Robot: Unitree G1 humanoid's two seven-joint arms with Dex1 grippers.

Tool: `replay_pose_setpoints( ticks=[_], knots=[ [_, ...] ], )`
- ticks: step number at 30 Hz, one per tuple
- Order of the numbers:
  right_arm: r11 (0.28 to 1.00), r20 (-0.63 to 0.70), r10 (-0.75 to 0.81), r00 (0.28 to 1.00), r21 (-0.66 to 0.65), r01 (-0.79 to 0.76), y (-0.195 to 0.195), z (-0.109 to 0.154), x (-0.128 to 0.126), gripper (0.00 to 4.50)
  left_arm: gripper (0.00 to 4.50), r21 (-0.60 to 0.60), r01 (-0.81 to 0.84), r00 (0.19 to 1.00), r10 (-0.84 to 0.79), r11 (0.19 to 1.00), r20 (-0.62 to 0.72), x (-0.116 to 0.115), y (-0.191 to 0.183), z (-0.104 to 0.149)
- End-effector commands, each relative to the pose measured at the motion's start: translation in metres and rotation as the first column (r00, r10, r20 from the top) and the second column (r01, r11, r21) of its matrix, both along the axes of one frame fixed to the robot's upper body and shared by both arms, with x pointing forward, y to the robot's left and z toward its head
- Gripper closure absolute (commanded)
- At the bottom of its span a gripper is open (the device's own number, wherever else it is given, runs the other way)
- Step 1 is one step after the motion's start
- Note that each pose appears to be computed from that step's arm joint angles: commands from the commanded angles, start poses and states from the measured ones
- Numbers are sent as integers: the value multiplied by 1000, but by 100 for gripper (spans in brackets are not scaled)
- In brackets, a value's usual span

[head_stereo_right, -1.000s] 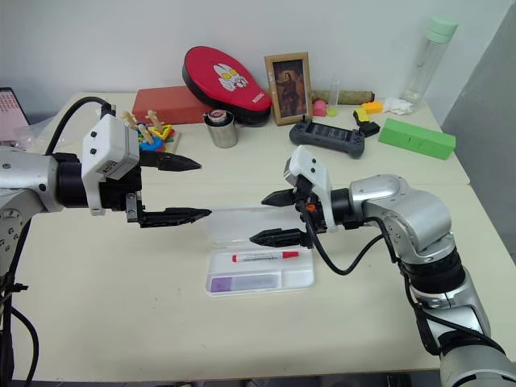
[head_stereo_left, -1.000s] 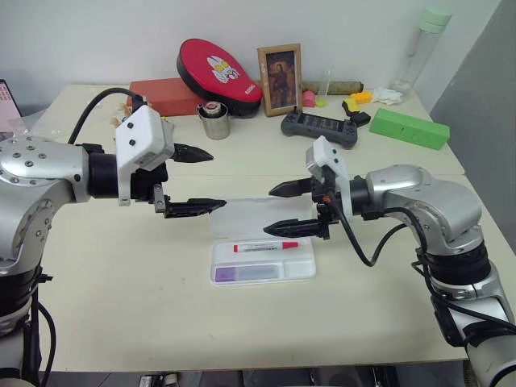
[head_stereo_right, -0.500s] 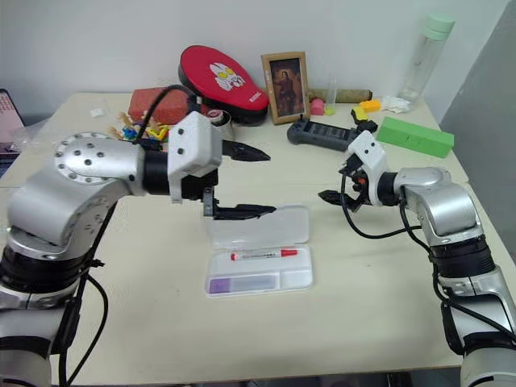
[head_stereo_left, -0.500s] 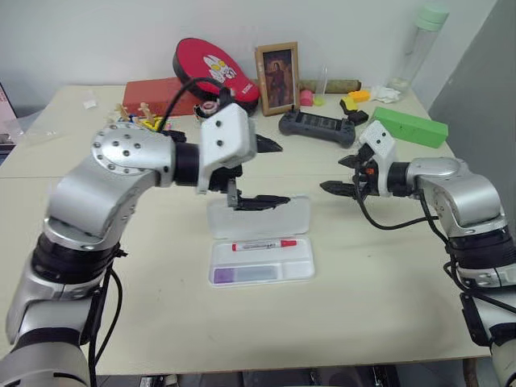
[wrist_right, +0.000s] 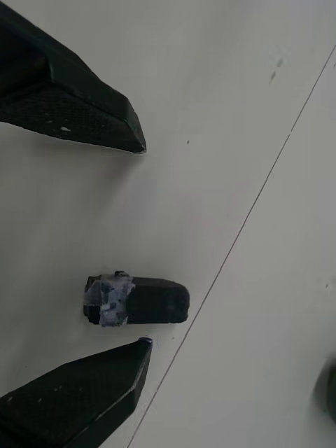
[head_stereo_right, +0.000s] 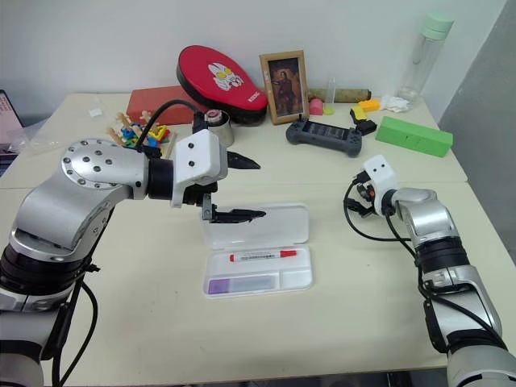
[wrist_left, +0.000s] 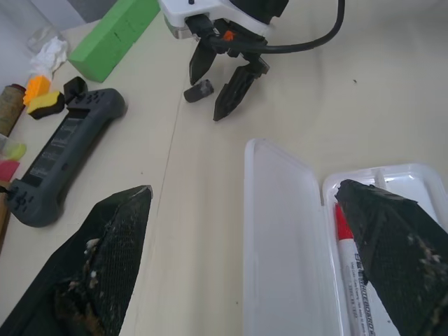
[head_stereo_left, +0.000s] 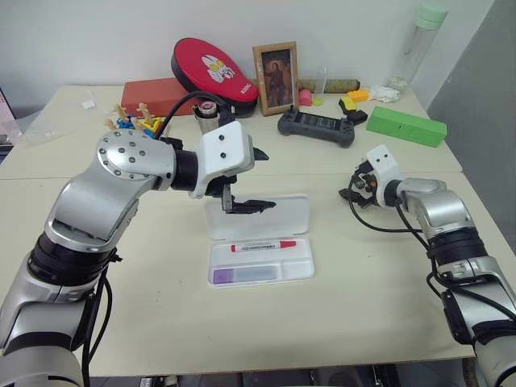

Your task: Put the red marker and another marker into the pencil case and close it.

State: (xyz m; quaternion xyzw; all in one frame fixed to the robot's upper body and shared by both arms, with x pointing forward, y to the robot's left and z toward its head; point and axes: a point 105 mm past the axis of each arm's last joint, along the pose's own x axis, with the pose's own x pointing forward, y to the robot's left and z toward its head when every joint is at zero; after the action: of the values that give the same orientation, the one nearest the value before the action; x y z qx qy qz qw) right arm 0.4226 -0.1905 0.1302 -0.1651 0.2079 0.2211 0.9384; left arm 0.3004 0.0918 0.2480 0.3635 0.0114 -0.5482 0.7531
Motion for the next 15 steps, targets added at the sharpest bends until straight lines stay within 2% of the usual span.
replay_pose_setpoints(
  ticks=[1,10,13,15],
  knots=[
    [997,63,-66,996,49,63,-11,23,13,6,0,-18,-36,997,37,999,61,-4,8,14],
    [983,-9,-141,990,121,141,-21,14,20,6,0,-16,-59,996,60,998,70,-4,12,15],
    [984,-31,-148,989,92,150,-27,6,17,54,0,-20,-68,994,70,997,79,-2,13,17],
    [988,-39,-134,990,77,137,-26,3,15,105,0,-22,-69,995,71,997,77,-2,14,17]
  ],
)
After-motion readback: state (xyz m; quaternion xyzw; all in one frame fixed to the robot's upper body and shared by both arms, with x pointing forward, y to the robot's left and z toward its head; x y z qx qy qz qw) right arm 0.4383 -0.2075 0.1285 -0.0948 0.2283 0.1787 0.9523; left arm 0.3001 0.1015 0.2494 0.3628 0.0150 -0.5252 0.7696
